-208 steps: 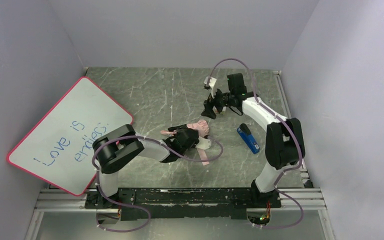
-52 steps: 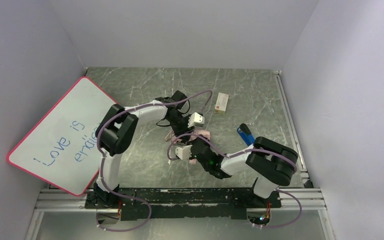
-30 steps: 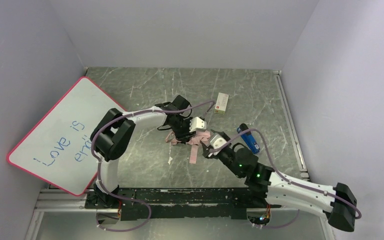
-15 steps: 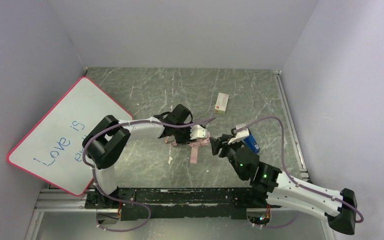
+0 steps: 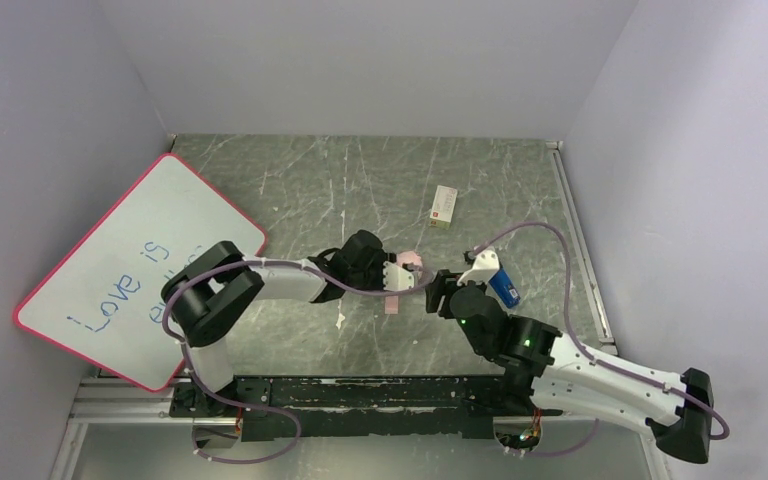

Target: Put away the umbrella

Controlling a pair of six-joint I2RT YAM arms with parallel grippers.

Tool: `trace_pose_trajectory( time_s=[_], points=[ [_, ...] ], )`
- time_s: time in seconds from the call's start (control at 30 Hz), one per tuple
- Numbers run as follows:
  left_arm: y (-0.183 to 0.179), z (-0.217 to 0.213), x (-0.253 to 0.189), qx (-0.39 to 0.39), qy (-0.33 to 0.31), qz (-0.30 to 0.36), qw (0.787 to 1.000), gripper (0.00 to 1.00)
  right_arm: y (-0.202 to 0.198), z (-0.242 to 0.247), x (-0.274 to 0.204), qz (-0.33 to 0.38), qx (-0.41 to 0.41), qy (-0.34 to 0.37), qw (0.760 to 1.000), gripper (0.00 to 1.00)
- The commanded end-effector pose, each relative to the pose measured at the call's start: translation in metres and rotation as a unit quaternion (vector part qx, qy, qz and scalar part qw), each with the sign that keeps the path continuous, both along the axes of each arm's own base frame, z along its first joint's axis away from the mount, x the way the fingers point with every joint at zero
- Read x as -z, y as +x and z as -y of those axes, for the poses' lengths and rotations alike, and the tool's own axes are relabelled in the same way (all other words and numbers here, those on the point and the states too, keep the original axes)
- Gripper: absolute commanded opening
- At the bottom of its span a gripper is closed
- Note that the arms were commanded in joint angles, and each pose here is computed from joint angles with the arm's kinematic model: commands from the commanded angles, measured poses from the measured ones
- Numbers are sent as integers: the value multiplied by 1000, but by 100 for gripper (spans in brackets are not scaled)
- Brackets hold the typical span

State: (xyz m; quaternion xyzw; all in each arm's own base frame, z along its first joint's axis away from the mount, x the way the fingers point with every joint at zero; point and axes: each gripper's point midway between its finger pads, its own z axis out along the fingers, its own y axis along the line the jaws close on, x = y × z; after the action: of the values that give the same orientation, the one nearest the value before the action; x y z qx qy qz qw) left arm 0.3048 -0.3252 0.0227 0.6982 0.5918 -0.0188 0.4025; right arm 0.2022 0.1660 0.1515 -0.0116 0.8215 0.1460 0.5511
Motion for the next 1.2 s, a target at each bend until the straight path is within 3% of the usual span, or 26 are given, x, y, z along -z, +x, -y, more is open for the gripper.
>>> trace_pose_trajectory(
  time_s=[0.0, 0.27, 0.47, 0.6, 0.73, 0.9, 1.0, 1.17],
  points=[
    [-17, -59, 55, -21, 130, -14, 991, 5, -4, 12, -12, -5, 32, 36, 999, 61],
    [-20, -59, 55, -11, 131, -2, 991, 5, -11, 39, -13, -26, 79, 34, 996, 59],
    [-23, -62, 61, -5, 145, 10, 989, 5, -4, 34, -14, -34, 61, -11, 998, 64],
    [-26, -63, 64, -2, 155, 17, 988, 5, 31, 30, -7, -75, 34, -28, 996, 66],
    [-27, -64, 63, 1, 156, 25, 987, 5, 86, 52, -10, -87, 21, 29, 996, 67],
    [-26, -65, 65, 2, 164, 37, 986, 5, 136, 19, -11, -69, -103, 42, 991, 72],
    [-28, -66, 67, 5, 168, 41, 985, 5, 155, -7, -15, -10, -185, 43, 982, 76],
    [-29, -68, 68, 7, 176, 54, 983, 5, 168, -36, -2, 47, -333, -25, 941, 80]
  ],
)
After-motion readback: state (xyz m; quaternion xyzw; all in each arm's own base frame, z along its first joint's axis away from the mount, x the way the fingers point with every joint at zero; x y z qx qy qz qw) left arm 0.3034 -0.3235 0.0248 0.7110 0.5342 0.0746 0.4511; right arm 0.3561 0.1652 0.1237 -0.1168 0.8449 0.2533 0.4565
